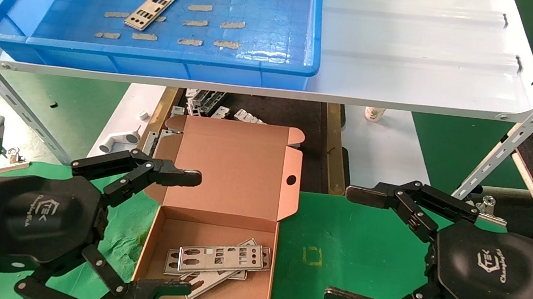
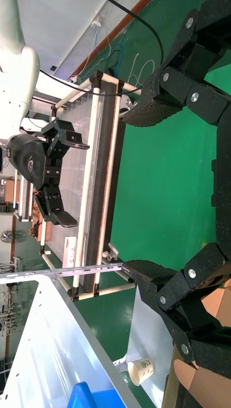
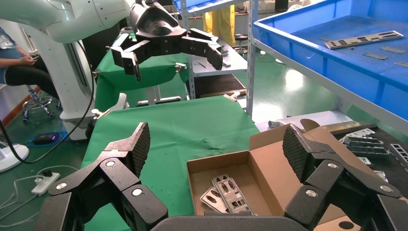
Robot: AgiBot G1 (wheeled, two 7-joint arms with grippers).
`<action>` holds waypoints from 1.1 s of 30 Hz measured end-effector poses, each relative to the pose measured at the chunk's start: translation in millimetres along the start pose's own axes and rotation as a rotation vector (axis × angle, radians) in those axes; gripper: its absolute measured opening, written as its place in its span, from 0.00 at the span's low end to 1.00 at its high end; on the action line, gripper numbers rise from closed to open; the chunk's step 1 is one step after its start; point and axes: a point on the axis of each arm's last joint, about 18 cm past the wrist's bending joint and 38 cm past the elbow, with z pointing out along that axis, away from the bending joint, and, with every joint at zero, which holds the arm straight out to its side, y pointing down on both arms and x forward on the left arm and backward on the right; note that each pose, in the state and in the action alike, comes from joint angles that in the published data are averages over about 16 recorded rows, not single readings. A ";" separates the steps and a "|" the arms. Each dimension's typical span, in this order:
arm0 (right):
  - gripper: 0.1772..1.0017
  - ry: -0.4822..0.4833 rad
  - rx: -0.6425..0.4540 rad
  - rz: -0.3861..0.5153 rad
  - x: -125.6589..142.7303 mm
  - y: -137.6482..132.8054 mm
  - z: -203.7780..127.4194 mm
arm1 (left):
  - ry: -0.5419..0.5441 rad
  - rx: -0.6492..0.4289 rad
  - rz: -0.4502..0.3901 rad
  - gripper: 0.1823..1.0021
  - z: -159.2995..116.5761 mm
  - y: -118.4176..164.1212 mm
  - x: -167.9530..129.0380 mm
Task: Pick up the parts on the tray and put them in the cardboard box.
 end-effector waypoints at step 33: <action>0.49 0.000 0.000 0.000 0.0 0.0 0.0 | -0.746 -0.077 -0.006 1.00 10.4 -40.0 -242.1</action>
